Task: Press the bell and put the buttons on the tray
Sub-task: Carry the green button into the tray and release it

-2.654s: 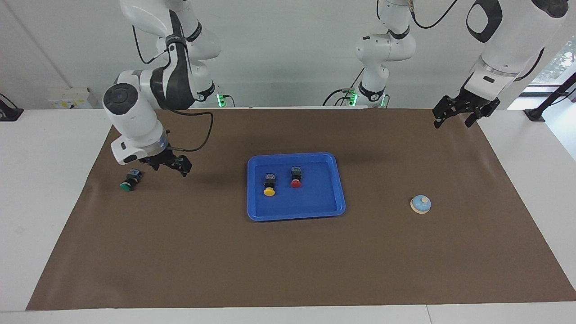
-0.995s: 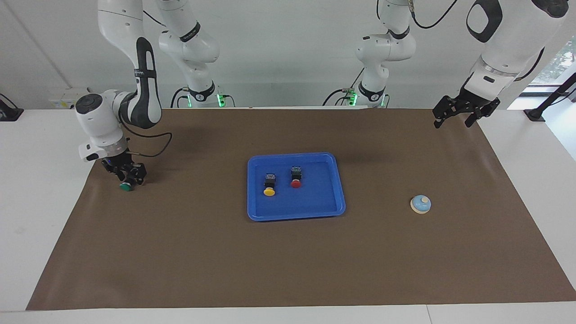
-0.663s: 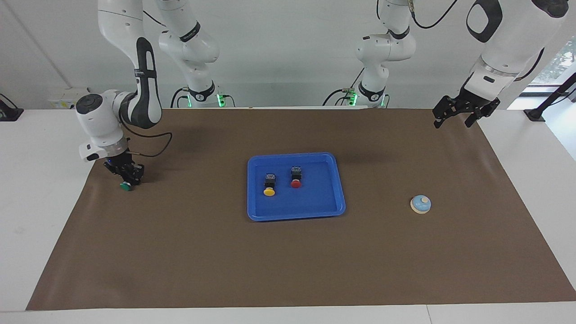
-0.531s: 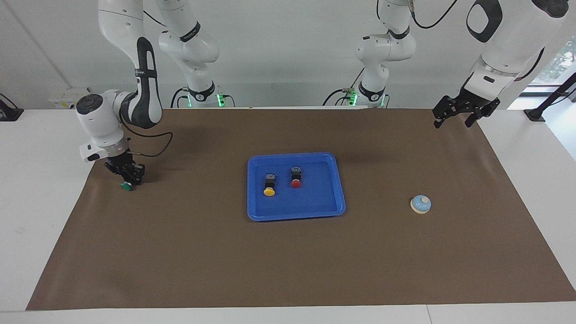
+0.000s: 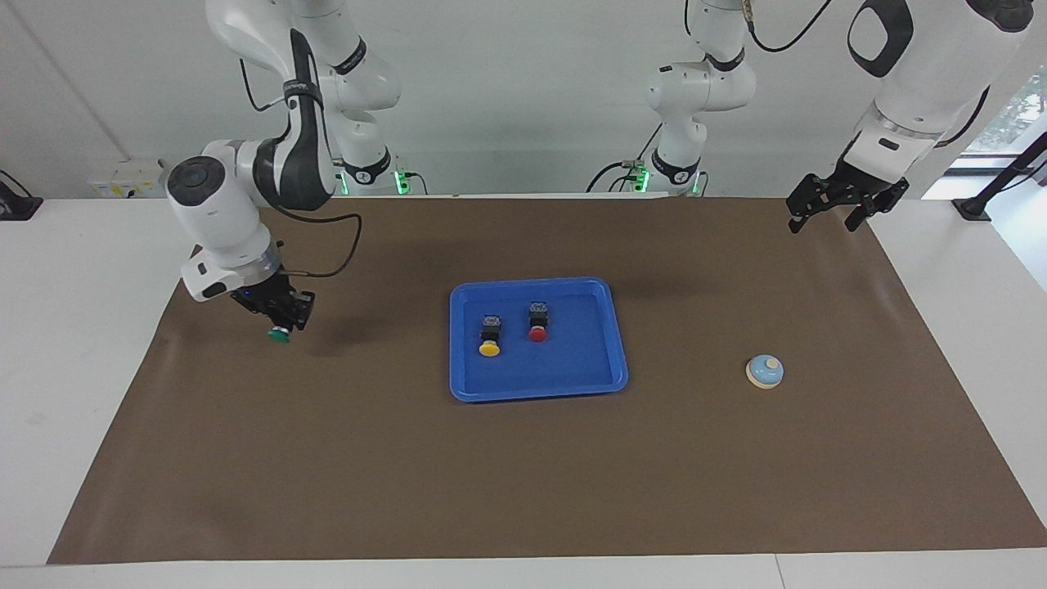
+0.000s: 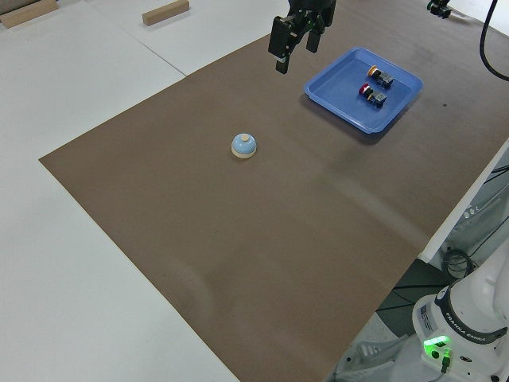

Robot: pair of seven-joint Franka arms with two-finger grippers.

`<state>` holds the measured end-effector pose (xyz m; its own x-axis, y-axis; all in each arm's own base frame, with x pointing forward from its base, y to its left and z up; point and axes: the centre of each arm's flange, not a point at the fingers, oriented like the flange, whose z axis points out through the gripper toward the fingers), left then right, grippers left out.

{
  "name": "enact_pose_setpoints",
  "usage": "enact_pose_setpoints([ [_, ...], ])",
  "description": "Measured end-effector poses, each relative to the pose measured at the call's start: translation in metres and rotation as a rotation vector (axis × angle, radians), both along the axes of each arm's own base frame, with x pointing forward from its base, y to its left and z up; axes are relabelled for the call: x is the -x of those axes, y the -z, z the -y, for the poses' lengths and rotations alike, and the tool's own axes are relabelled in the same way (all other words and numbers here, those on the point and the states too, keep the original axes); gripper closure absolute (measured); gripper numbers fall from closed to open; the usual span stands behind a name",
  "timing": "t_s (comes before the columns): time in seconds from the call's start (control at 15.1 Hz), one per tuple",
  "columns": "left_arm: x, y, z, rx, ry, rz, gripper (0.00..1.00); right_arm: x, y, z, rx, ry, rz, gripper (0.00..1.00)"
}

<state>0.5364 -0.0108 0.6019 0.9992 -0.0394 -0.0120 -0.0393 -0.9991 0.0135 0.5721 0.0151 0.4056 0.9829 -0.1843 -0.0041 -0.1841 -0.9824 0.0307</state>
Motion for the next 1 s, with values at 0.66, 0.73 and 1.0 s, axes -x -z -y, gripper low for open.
enact_pose_setpoints([
  [0.66, 0.0, 0.0, 0.0, 0.0, 0.0, 0.0, 0.0, 0.02, -0.029, -0.239, -0.077, -0.126, 0.026, 0.59],
  [0.73, 0.0, 0.0, 0.0, 0.0, 0.0, 0.0, 0.0, 0.02, -0.029, -0.256, -0.081, -0.137, 0.028, 0.59],
  [1.0, 0.0, 0.0, 0.0, 0.0, 0.0, 0.0, 0.0, 0.03, 0.007, -0.347, -0.072, -0.146, 0.0, 0.59],
])
